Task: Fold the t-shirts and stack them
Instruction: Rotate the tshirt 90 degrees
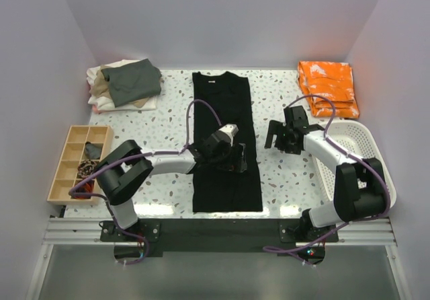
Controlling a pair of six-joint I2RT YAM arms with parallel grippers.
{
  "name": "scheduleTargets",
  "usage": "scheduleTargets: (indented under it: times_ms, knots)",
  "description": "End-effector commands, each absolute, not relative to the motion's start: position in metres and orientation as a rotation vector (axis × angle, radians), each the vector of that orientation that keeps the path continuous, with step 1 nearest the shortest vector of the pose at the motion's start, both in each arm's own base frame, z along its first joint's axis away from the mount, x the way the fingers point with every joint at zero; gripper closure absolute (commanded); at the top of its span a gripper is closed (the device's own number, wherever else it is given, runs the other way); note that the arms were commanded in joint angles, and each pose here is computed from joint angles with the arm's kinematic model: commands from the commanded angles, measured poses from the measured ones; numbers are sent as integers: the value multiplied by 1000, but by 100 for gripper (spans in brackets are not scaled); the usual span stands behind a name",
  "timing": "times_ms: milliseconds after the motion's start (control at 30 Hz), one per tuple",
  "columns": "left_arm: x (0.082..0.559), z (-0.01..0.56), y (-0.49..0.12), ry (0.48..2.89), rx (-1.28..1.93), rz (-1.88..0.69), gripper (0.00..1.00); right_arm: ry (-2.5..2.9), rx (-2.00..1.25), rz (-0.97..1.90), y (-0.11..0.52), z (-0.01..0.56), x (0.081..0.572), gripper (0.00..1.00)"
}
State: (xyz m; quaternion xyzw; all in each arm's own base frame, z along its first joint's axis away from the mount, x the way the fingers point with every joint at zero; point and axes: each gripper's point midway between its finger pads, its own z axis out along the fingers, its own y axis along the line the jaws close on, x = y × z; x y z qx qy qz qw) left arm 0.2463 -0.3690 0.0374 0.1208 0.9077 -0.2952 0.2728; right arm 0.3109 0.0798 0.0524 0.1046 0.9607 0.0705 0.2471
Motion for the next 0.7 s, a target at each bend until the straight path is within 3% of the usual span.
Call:
scheduleTargets:
  times_ms: [0,267,667]
  knots:
    - [253,51,-341,2408,305,-652,0,2621,223,284,88,63,294,12]
    - [237,97,-289,2308,165,-623,0,2635,181,576,117,66,240,14]
    - [149,23,-223,2477,-59,-752,0,2661,320,596,124,47,177,14]
